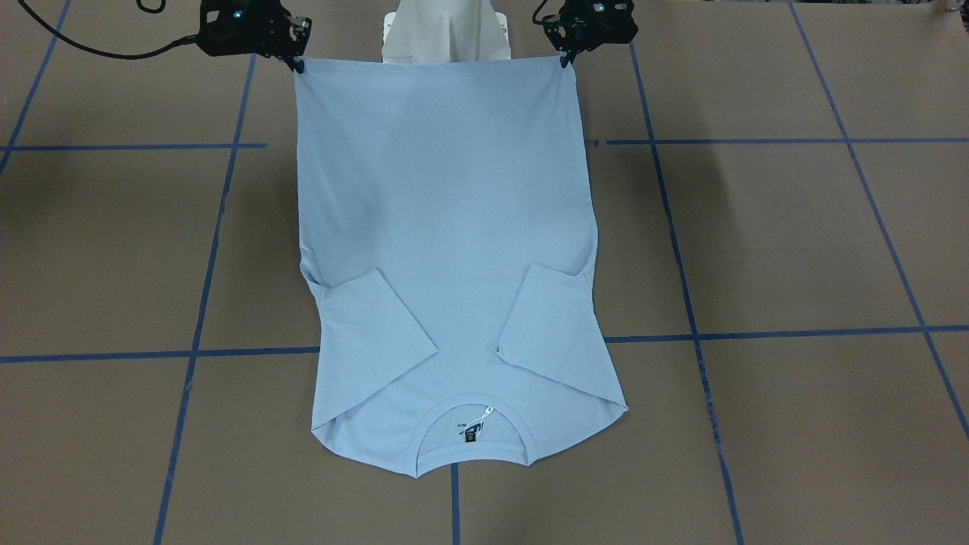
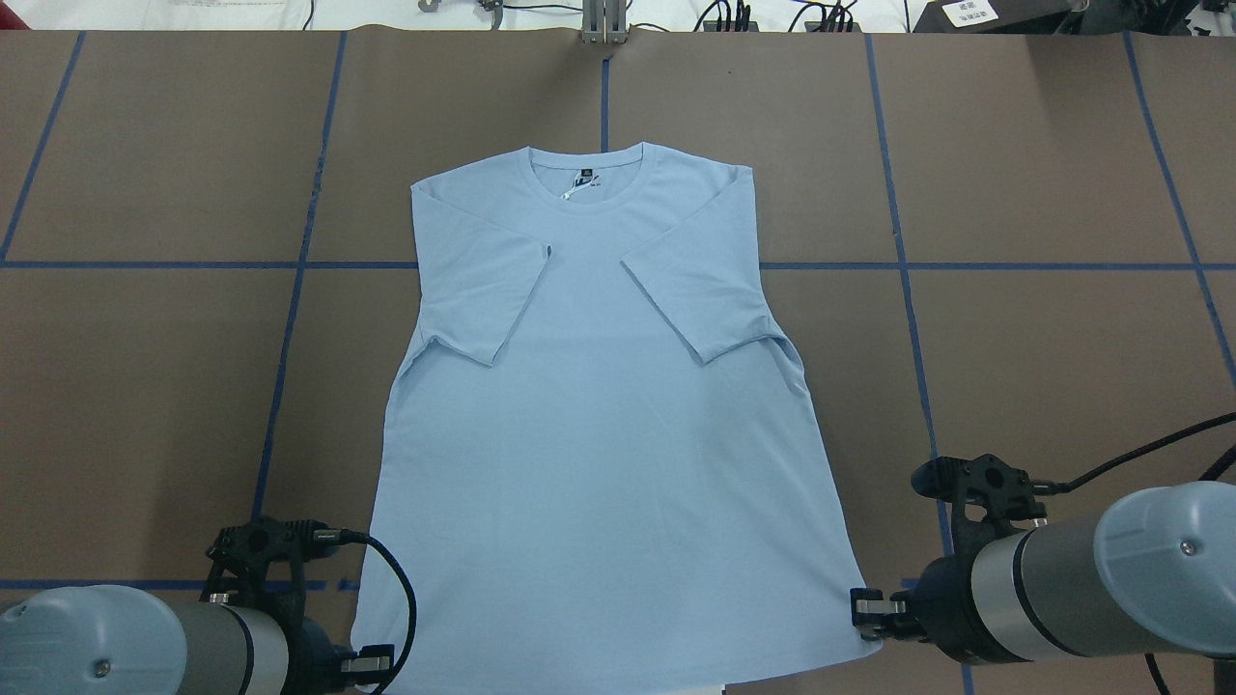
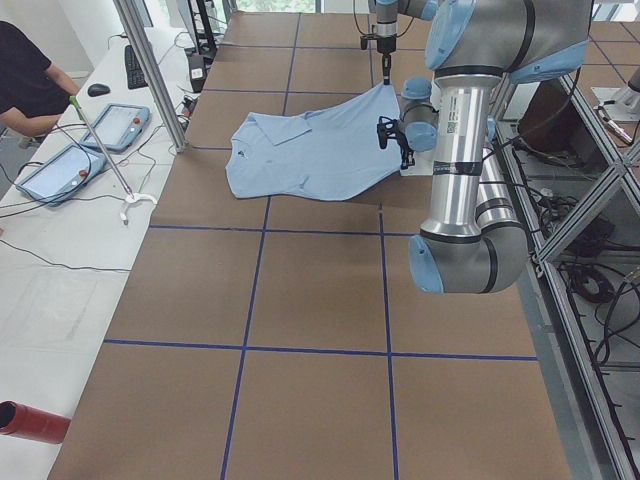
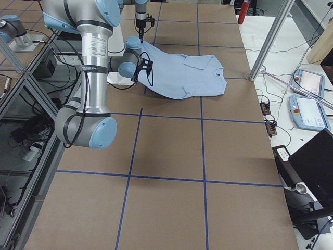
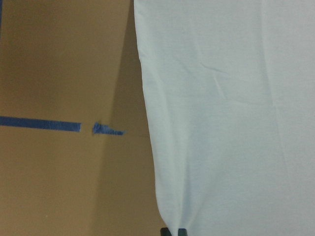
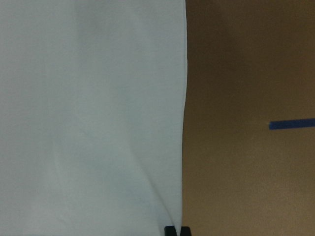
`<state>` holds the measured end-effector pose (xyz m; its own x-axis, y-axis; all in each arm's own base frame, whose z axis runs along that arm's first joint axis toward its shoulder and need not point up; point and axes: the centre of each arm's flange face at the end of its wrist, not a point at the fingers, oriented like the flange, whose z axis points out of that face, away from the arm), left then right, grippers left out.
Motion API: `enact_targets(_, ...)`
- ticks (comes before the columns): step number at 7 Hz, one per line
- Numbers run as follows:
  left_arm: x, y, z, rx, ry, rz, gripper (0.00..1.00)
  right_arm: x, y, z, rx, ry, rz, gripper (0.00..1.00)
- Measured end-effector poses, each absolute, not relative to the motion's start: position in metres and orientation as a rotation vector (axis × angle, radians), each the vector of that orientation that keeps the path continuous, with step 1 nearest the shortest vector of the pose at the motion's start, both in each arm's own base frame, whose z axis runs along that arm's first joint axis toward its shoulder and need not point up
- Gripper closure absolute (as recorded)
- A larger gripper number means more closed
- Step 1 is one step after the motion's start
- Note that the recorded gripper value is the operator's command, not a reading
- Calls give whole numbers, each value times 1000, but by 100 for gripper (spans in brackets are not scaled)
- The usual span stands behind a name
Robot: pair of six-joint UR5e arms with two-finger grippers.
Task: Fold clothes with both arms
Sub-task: 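Lift the hem with both grippers and fold it toward the collar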
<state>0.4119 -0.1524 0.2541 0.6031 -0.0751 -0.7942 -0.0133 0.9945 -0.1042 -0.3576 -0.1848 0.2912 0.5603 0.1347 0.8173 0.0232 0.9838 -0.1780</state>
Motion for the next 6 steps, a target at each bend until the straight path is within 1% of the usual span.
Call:
enact_targets(2,409,-154,240,-102,952,-32,100,-360,-191,278,-172,-1011,82,100)
enact_targets(4,404,-193,242,-35,950,-68,100,-361,-245,259,-112,-1067,171,100)
enact_targets(6,393,-243,243,33,943,-80,100,-350,-313,264,-52,-1062,279,100)
